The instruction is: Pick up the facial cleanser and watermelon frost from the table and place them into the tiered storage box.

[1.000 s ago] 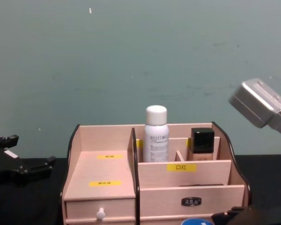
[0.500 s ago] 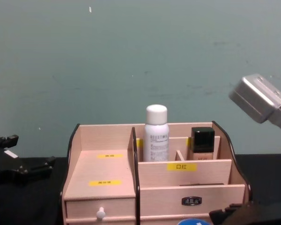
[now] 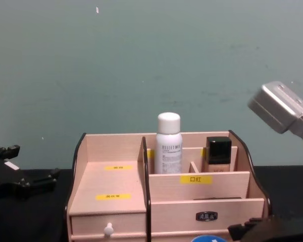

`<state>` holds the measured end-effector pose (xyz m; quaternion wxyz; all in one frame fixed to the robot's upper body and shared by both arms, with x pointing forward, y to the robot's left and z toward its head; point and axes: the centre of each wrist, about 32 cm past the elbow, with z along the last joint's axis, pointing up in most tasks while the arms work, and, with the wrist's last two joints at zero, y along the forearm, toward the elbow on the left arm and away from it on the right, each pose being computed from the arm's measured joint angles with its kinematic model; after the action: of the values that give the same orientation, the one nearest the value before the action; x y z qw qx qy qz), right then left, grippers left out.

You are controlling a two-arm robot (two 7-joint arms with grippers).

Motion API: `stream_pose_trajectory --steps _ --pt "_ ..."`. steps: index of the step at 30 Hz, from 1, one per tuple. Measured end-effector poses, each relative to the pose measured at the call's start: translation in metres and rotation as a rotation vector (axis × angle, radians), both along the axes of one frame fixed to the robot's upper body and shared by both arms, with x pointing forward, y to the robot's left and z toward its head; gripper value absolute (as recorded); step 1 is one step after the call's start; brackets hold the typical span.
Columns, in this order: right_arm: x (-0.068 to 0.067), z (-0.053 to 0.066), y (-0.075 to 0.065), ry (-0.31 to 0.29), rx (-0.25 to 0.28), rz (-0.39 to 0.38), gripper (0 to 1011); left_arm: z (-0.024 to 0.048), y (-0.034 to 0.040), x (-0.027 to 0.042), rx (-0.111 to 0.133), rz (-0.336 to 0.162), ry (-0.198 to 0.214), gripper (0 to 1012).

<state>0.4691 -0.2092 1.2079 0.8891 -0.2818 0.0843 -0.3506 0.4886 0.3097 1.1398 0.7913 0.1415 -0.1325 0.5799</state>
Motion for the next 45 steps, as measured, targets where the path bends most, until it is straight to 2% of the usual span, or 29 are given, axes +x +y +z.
stream_pose_trajectory --steps 41,45 --pt "0.0083 -0.0098 0.0068 0.013 -0.012 0.013 1002 0.0000 0.0000 0.0000 0.000 0.000 0.000 1010" --pt "0.0083 -0.0097 0.0066 0.013 -0.012 0.013 944 0.0000 0.0000 0.0000 0.000 0.000 0.000 1009"
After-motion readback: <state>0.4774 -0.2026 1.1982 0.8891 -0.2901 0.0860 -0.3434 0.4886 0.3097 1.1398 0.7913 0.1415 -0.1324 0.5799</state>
